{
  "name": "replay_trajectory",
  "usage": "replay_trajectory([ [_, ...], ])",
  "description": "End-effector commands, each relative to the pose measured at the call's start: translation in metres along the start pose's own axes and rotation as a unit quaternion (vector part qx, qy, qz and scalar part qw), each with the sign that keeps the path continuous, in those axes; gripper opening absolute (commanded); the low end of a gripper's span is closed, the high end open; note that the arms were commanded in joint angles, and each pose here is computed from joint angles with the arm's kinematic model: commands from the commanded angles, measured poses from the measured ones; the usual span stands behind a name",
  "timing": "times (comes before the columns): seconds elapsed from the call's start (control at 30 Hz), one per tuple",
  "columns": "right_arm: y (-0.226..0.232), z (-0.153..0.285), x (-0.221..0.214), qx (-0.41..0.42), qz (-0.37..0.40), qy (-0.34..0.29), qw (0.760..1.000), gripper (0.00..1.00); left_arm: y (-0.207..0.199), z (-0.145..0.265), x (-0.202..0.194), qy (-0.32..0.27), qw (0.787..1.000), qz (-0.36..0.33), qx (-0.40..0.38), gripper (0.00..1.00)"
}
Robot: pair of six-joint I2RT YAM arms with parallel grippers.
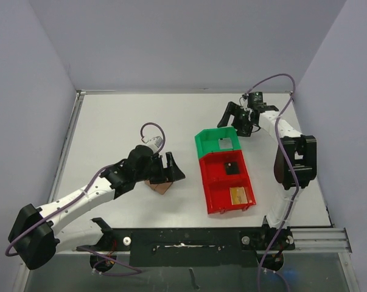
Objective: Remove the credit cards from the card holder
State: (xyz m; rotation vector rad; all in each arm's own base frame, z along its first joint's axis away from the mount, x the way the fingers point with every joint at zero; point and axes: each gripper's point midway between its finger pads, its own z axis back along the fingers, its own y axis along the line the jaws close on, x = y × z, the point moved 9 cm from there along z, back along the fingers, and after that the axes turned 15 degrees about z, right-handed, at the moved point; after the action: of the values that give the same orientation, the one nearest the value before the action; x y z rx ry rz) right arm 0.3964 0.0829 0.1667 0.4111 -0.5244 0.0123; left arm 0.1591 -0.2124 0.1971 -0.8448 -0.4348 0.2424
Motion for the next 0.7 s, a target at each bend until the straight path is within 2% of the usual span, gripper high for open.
replay_trajectory([
  [0.0,0.038,-0.006,0.034,0.055,0.036,-0.036,0.997,0.98,-0.012,0.003,0.004,-0.027,0.999,0.011,-0.041,0.77],
  [0.13,0.073,-0.023,0.044,0.095,0.072,-0.018,0.993,0.98,-0.009,0.001,0.001,-0.033,0.998,0.027,-0.05,0.77],
  [0.23,0.097,-0.023,0.051,0.07,0.114,-0.014,0.991,0.98,-0.01,0.001,0.001,-0.036,0.997,0.03,-0.054,0.77],
  [0.33,0.1,0.005,0.064,-0.047,0.134,-0.052,0.989,0.98,-0.01,0.001,0.001,-0.036,0.998,0.023,-0.045,0.77],
  [0.43,0.092,0.054,0.069,-0.156,0.111,-0.12,0.974,0.98,-0.01,0.002,0.004,-0.043,0.999,0.011,-0.03,0.77],
  [0.57,0.083,0.097,0.026,-0.238,0.051,-0.164,0.956,0.98,-0.009,0.012,0.011,-0.086,0.996,0.003,-0.011,0.77],
  [0.67,0.093,0.115,-0.024,-0.245,0.01,-0.185,0.952,0.98,-0.009,0.024,0.017,-0.121,0.993,0.0,0.004,0.77],
])
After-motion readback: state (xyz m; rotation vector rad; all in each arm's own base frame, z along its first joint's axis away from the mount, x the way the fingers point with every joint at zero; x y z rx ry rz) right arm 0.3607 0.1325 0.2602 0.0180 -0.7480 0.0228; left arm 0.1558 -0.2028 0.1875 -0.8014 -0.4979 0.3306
